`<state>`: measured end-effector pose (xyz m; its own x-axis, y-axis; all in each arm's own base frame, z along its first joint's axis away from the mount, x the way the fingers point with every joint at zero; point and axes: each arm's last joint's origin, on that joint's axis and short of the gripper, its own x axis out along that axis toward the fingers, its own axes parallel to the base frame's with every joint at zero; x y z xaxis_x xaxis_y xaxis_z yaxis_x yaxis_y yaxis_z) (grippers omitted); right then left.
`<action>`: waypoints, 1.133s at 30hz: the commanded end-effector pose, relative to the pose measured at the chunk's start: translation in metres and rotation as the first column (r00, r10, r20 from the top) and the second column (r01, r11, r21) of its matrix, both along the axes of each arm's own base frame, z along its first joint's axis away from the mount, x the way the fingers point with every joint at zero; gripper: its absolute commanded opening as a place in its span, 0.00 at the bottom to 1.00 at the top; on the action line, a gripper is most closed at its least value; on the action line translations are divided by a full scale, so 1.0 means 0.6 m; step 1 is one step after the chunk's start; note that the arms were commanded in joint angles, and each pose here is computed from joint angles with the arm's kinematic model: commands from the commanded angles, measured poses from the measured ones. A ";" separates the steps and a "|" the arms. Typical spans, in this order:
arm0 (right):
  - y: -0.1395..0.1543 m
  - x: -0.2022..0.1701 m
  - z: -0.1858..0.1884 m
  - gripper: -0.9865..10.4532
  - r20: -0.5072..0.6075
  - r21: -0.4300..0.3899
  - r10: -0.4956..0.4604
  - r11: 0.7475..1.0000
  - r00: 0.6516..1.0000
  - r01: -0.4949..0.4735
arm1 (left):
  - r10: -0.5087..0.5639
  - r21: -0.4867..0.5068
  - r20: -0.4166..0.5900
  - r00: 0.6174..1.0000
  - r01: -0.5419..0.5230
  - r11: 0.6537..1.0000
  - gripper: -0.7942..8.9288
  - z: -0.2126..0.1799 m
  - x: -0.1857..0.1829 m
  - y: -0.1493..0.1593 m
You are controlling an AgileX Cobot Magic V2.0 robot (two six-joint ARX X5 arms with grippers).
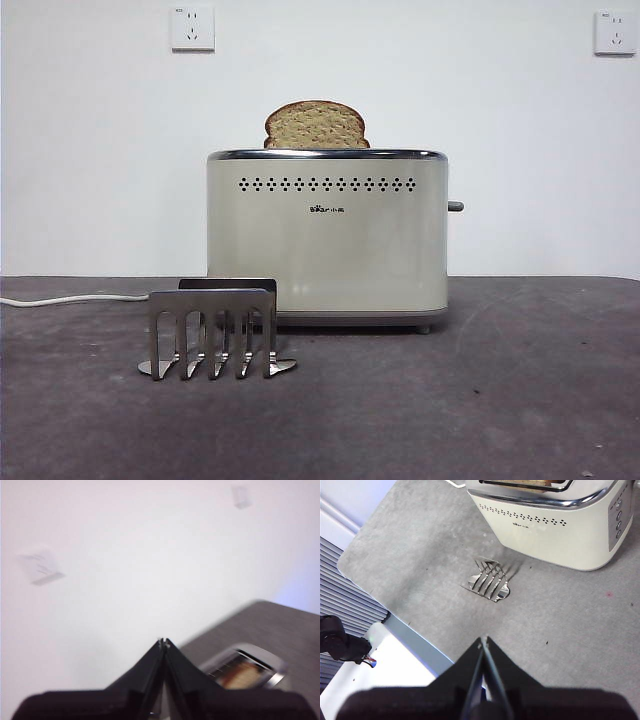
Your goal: Pick up a slice of bread from the rack,put the bread on the toaster,press the button
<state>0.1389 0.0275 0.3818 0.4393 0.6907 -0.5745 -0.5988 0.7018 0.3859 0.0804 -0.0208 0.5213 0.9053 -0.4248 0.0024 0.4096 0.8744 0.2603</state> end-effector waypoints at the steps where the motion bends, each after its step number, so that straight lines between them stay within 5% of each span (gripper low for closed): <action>1: 0.000 0.001 -0.004 0.09 -0.001 -0.005 0.008 1.000 1.000 -0.008 | 0.067 0.004 0.078 0.995 -0.067 0.998 0.08 -0.048 -0.018 0.010; 12: 0.000 0.001 -0.004 0.09 -0.001 -0.005 0.008 1.000 1.000 -0.008 | 0.239 -0.109 0.188 0.953 -0.221 0.969 0.08 -0.264 -0.011 0.025; 22: 0.000 0.001 -0.004 0.09 -0.001 -0.005 0.008 1.000 1.000 -0.008 | 0.309 -0.143 0.071 0.948 -0.297 0.944 0.08 -0.442 0.027 0.029; 34: 0.000 0.001 -0.004 0.09 -0.001 -0.005 0.008 1.000 1.000 -0.008 | 0.402 -0.129 -0.036 0.915 -0.403 0.906 0.08 -0.555 0.033 0.034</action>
<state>0.1390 0.0275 0.3818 0.4391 0.6907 -0.5746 -0.5986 0.7018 0.3861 0.1002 -0.0011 0.1928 0.9993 -0.0324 0.0196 0.0293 0.9891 0.1441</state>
